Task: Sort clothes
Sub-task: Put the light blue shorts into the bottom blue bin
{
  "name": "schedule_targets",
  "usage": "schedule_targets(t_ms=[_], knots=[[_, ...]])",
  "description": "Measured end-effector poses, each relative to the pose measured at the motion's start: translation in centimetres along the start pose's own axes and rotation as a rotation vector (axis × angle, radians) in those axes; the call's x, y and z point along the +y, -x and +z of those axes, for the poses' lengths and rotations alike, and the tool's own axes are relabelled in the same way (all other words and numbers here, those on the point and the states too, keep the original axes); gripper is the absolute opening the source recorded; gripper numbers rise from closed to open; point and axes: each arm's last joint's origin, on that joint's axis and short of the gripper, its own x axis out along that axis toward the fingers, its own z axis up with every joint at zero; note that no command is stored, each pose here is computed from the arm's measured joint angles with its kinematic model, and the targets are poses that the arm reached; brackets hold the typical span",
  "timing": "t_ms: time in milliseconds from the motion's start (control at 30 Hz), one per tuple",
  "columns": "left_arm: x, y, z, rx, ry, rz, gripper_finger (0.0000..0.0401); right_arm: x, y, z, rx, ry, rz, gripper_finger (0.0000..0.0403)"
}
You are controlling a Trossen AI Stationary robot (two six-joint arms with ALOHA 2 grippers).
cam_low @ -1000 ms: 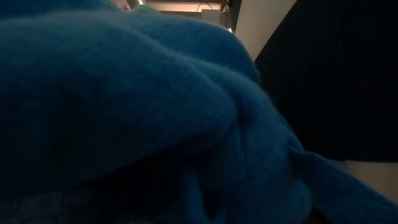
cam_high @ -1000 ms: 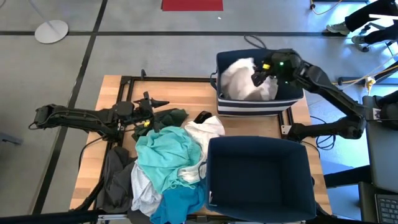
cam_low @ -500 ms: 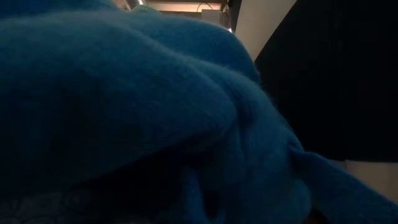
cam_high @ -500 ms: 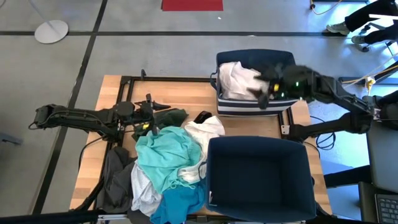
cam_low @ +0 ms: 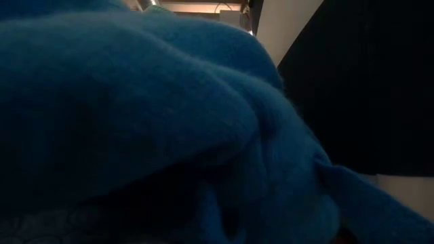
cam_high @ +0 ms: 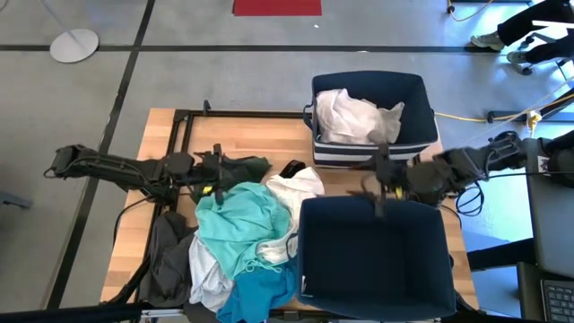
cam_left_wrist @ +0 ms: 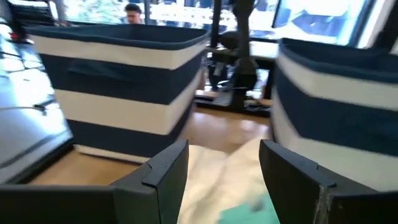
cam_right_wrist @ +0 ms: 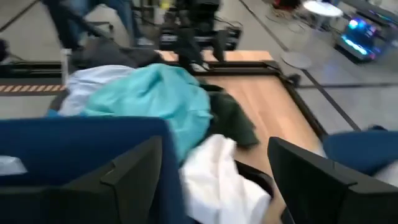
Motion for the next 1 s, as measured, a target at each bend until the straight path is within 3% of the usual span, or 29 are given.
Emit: schedule_targets(t_ms=[300, 433, 533, 800, 1000], knots=[[-4.9, -0.8, 3.8, 0.076, -0.022, -0.16, 0.0186, 4.4, -0.4, -2.0, 0.03, 0.014, 0.058, 0.0294], [-7.4, -1.5, 5.1, 0.209, -0.119, -0.175, 0.0186, 6.2, -0.8, -2.7, 0.059, -0.016, 0.095, 0.0294], [-9.0, -2.0, 5.8, 0.307, -0.113, -0.193, 0.0186, 7.7, -0.9, -3.3, 0.073, -0.019, 0.13, 0.0294], [-12.5, -2.3, 4.7, 0.507, -0.085, -0.224, 0.0186, 11.1, -1.0, -4.8, 0.116, -0.038, 0.195, 0.0294], [-13.1, -2.3, 2.6, 0.638, -0.104, -0.189, 0.0186, 12.7, -1.4, -5.2, 0.102, -0.036, 0.223, 0.0294]])
